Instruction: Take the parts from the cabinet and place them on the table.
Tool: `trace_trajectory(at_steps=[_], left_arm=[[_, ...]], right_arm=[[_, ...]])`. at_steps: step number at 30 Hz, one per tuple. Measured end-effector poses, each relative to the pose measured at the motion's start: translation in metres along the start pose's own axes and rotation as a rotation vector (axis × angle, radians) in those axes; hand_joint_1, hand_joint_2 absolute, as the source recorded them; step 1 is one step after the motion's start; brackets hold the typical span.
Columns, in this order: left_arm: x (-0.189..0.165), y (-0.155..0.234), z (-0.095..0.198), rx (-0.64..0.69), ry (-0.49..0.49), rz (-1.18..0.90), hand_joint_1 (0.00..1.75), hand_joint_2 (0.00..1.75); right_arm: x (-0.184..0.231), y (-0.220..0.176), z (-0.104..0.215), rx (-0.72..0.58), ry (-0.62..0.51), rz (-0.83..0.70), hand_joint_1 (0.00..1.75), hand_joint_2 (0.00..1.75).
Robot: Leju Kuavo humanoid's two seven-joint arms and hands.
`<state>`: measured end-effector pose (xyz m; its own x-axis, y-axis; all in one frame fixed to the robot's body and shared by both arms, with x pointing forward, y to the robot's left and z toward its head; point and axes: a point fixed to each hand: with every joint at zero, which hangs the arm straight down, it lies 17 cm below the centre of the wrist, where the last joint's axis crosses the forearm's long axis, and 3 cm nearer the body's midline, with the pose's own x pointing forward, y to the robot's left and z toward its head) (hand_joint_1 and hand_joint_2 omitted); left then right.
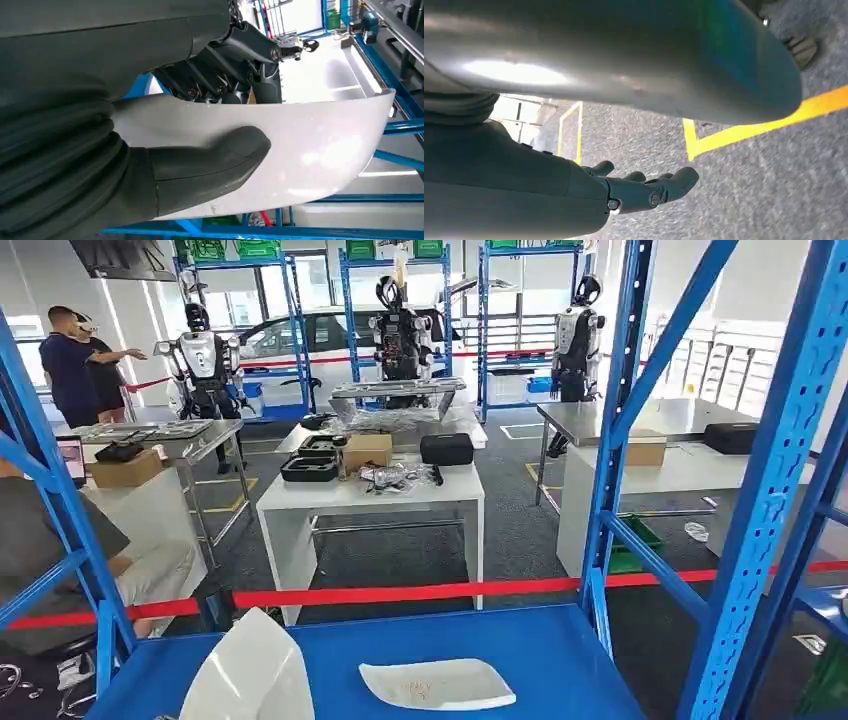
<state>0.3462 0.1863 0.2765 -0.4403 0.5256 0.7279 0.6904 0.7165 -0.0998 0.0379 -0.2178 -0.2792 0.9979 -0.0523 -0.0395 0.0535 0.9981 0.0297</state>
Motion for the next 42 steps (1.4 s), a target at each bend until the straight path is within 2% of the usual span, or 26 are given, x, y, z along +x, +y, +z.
trace_trajectory(at_steps=[11, 19, 42], left_arm=[[0.002, -0.008, 0.002, -0.007, 0.011, -0.013, 1.75, 1.75], [-0.004, -0.015, 0.015, 0.001, 0.038, 0.005, 1.75, 1.75], [0.003, -0.024, 0.02, 0.013, -0.001, 0.06, 1.75, 1.75]], right_arm=[[-0.001, 0.004, 0.0, 0.006, 0.001, -0.003, 0.0, 0.0], [-0.002, 0.005, 0.0, 0.006, 0.01, 0.006, 0.0, 0.0], [0.001, 0.003, 0.0, -0.003, -0.001, 0.002, 0.0, 0.0]])
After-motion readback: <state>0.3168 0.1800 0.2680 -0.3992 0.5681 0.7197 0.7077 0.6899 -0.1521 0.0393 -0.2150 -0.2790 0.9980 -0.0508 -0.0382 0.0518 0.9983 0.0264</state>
